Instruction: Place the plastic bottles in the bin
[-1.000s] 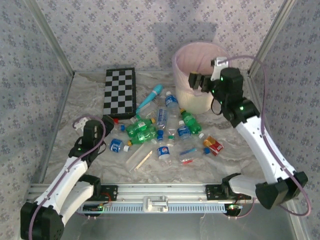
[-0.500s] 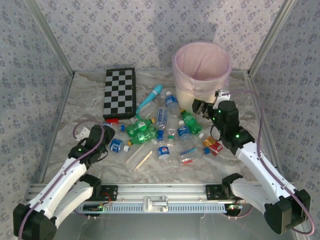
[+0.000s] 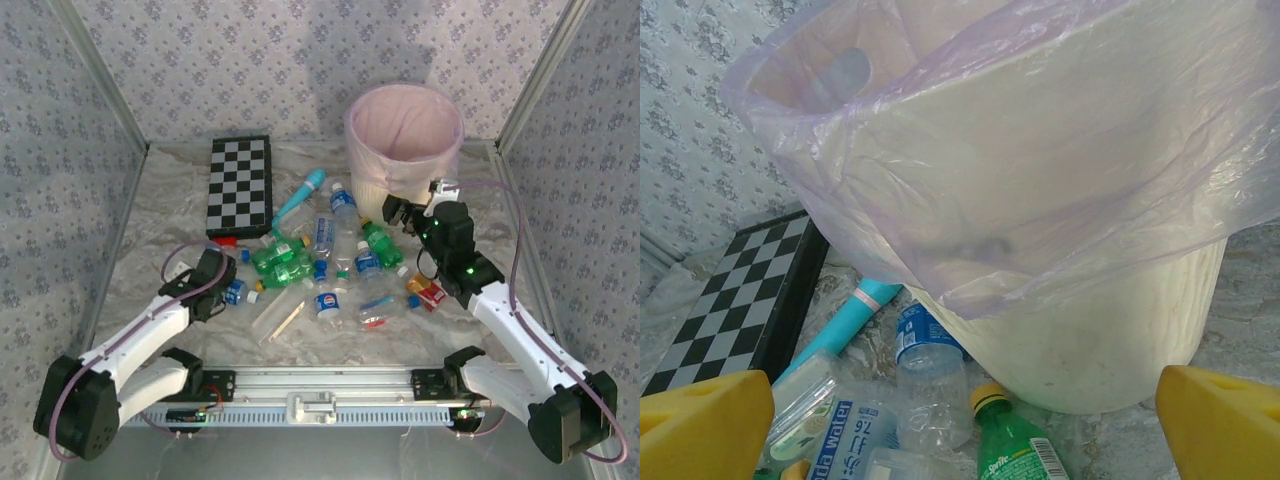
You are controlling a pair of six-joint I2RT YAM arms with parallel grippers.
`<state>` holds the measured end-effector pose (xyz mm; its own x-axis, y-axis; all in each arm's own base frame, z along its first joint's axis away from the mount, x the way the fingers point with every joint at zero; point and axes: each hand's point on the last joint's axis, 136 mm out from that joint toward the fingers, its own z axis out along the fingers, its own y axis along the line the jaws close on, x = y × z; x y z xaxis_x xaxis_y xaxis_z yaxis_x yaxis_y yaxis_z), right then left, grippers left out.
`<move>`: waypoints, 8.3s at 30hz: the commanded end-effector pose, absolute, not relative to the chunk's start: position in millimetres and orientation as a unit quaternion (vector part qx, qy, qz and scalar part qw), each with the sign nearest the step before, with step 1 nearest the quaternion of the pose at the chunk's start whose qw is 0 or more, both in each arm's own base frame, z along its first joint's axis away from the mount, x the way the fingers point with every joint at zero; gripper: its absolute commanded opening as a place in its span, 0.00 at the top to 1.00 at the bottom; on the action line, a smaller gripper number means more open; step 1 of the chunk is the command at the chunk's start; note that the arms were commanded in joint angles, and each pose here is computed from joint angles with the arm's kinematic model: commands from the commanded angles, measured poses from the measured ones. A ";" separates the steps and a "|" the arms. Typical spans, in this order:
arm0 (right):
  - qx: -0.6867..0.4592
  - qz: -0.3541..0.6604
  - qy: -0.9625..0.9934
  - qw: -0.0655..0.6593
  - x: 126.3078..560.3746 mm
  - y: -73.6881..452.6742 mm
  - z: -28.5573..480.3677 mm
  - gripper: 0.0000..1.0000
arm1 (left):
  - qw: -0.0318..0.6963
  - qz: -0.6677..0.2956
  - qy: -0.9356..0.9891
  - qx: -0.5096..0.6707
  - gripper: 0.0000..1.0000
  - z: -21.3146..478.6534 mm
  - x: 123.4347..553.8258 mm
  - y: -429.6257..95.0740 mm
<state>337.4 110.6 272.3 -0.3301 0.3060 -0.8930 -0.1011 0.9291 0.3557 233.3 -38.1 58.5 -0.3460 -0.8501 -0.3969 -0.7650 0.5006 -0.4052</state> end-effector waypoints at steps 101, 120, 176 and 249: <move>0.113 0.154 0.823 0.536 291.4 78.2 220.6 0.00 | 0.560 -0.465 0.644 0.235 0.08 413.2 492.0 -479.8; 0.103 0.119 0.875 0.458 277.9 74.9 195.5 0.00 | 0.503 -0.480 0.655 0.296 0.00 460.6 425.5 -455.6; 0.105 -0.036 0.989 0.094 243.3 37.1 41.2 0.05 | 0.451 -0.205 0.866 -0.067 0.00 143.6 363.6 -215.6; 0.036 0.384 0.746 0.543 323.7 69.7 442.2 0.60 | 0.490 -0.113 0.838 -0.214 0.00 141.1 336.2 -85.0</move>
